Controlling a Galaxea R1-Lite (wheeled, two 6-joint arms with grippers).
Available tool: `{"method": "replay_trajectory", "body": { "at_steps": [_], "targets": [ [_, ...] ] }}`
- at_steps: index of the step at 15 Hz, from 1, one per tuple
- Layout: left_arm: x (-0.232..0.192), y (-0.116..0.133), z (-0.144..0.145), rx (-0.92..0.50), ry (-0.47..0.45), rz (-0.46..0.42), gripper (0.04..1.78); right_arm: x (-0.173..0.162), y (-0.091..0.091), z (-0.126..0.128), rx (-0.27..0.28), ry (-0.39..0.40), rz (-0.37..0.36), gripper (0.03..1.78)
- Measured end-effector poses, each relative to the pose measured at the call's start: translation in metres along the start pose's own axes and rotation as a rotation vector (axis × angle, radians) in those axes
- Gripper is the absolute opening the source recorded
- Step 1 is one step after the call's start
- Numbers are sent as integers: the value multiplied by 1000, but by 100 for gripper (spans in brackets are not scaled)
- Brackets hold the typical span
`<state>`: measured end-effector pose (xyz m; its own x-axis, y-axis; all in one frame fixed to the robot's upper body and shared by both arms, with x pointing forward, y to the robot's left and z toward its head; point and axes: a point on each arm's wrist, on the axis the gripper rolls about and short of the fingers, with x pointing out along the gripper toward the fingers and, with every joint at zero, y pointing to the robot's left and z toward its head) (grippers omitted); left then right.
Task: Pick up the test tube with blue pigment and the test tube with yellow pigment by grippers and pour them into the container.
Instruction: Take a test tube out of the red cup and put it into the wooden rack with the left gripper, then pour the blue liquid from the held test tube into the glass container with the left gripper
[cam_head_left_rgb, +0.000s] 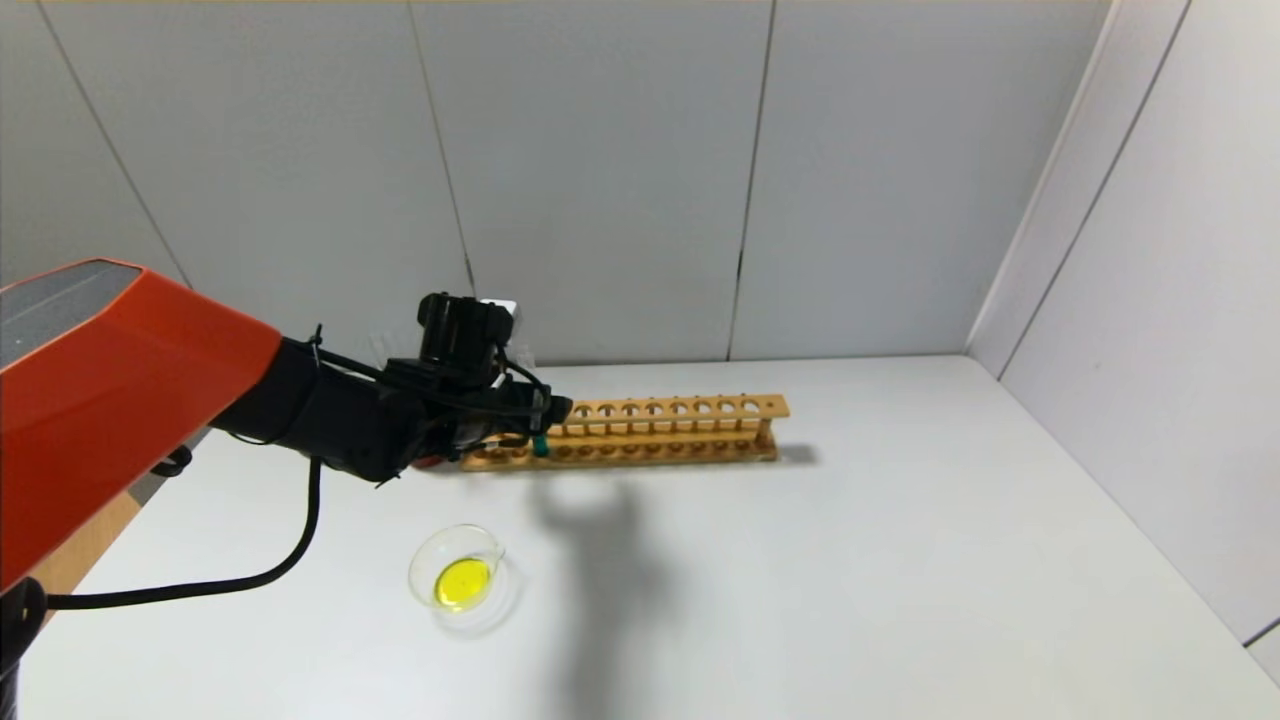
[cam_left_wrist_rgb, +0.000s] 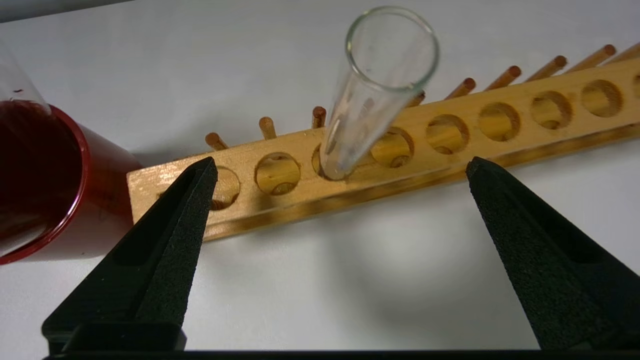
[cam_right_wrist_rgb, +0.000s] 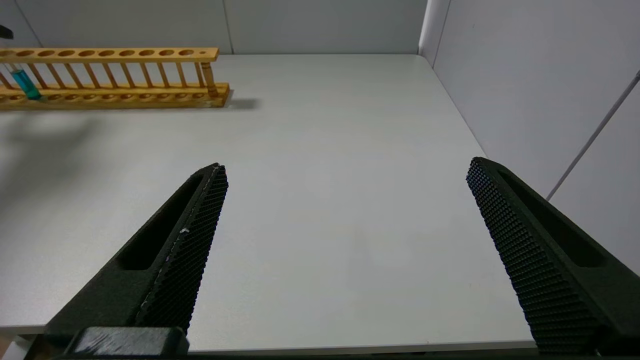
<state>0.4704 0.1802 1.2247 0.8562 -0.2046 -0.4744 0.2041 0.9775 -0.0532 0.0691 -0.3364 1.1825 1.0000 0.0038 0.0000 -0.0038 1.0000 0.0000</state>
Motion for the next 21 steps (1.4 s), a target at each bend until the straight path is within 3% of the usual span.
{"method": "replay_trajectory", "body": {
  "at_steps": [6,9,15,16,21],
  "targets": [
    [22,4,3,-5,-14,20,169,0,0,0,0,0,0,175],
    [25,2,2,-3,-13,16,141,0,0,0,0,0,0,175],
    [24,-5,0,7,-9,4,40,0,0,0,0,0,0,175],
    [24,-5,0,8,-9,5,32,0,0,0,0,0,0,175],
    [23,-6,1,29,-26,13,31,0,0,0,0,0,0,175]
  ]
}}
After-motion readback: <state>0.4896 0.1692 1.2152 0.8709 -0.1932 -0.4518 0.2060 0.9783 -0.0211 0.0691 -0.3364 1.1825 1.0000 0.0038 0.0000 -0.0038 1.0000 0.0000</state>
